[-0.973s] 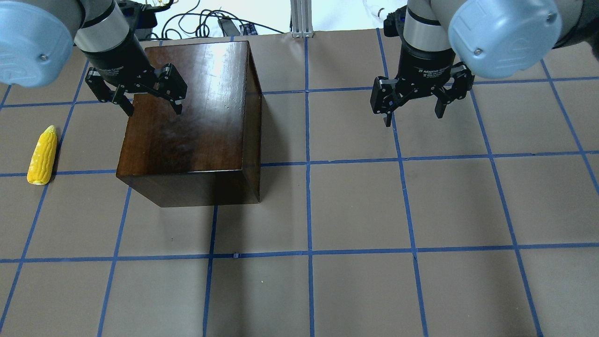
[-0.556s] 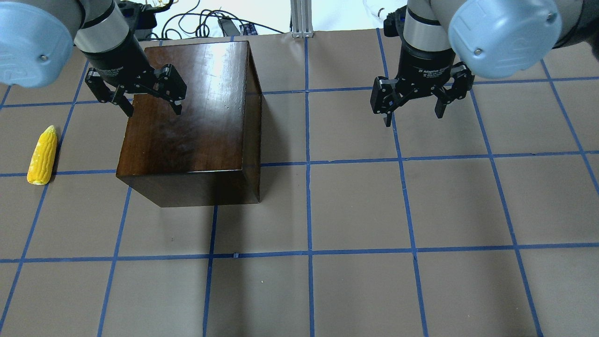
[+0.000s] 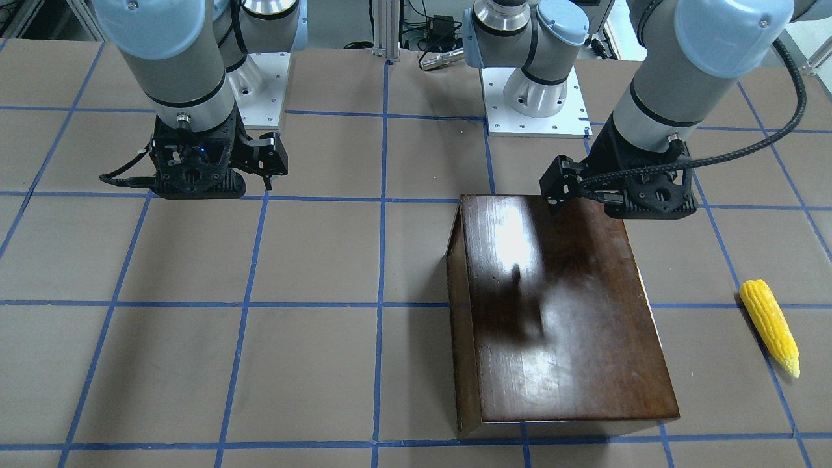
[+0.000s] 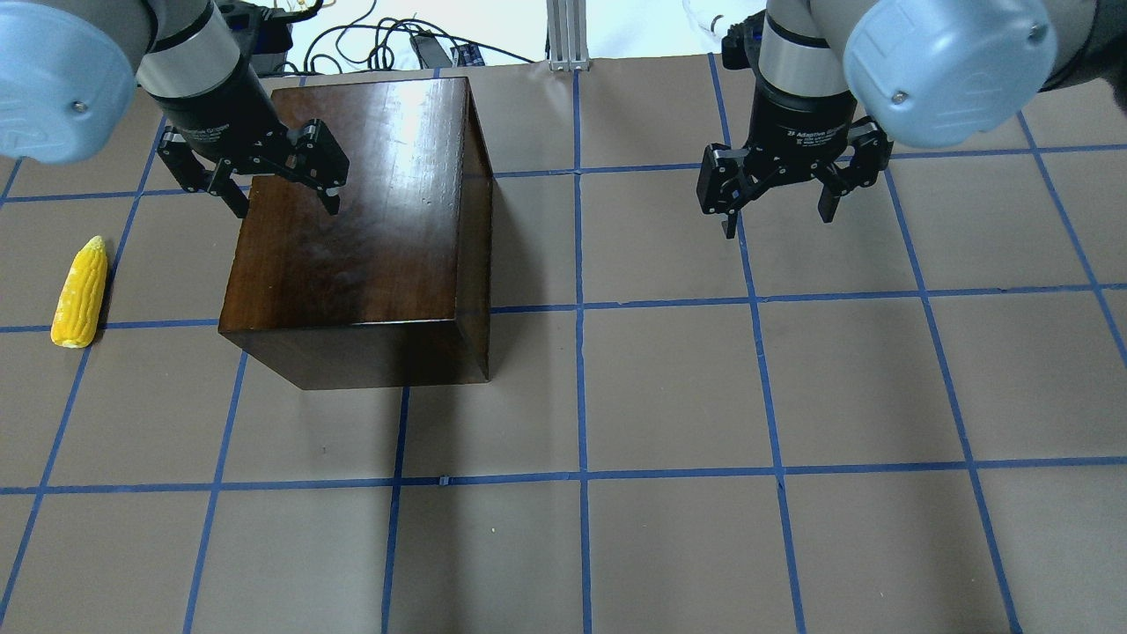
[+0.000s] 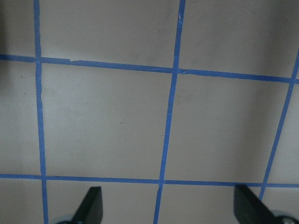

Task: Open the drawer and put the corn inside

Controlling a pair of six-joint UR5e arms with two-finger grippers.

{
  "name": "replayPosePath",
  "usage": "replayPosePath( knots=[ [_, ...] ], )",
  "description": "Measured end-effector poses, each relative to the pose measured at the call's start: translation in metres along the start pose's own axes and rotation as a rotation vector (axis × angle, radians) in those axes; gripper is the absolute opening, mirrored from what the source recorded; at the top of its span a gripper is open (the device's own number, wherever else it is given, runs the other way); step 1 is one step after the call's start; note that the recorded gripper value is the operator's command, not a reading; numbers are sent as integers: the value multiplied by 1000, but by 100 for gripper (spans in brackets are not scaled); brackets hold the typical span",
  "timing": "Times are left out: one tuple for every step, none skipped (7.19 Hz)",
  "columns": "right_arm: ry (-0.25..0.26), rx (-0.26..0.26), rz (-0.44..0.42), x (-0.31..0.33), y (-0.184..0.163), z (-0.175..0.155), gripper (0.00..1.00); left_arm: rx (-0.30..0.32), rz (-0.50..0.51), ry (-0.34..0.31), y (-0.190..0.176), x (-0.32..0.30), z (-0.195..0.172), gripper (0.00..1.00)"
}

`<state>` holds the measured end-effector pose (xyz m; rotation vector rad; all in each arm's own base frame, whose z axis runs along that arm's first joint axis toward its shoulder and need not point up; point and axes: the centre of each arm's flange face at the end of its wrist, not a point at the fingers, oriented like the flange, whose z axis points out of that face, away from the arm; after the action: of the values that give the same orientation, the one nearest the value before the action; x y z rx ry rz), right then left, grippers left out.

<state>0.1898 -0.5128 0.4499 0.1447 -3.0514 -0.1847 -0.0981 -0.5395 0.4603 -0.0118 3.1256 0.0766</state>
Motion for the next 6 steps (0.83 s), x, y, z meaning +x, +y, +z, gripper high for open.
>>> replayPosePath(
  knots=[
    [0,0,0,0,0,0,100,4,-7,2,0,-3,-2,100],
    [0,0,0,0,0,0,100,4,-12,4,-1,-6,-3,100],
    [0,0,0,0,0,0,100,1,-17,6,-2,-7,-1,100],
    [0,0,0,0,0,0,100,-4,-23,7,-3,-7,1,100],
    [0,0,0,0,0,0,100,-6,-23,7,-3,-8,2,100],
    [0,0,0,0,0,0,100,-5,-20,3,-3,-8,1,100]
  ],
)
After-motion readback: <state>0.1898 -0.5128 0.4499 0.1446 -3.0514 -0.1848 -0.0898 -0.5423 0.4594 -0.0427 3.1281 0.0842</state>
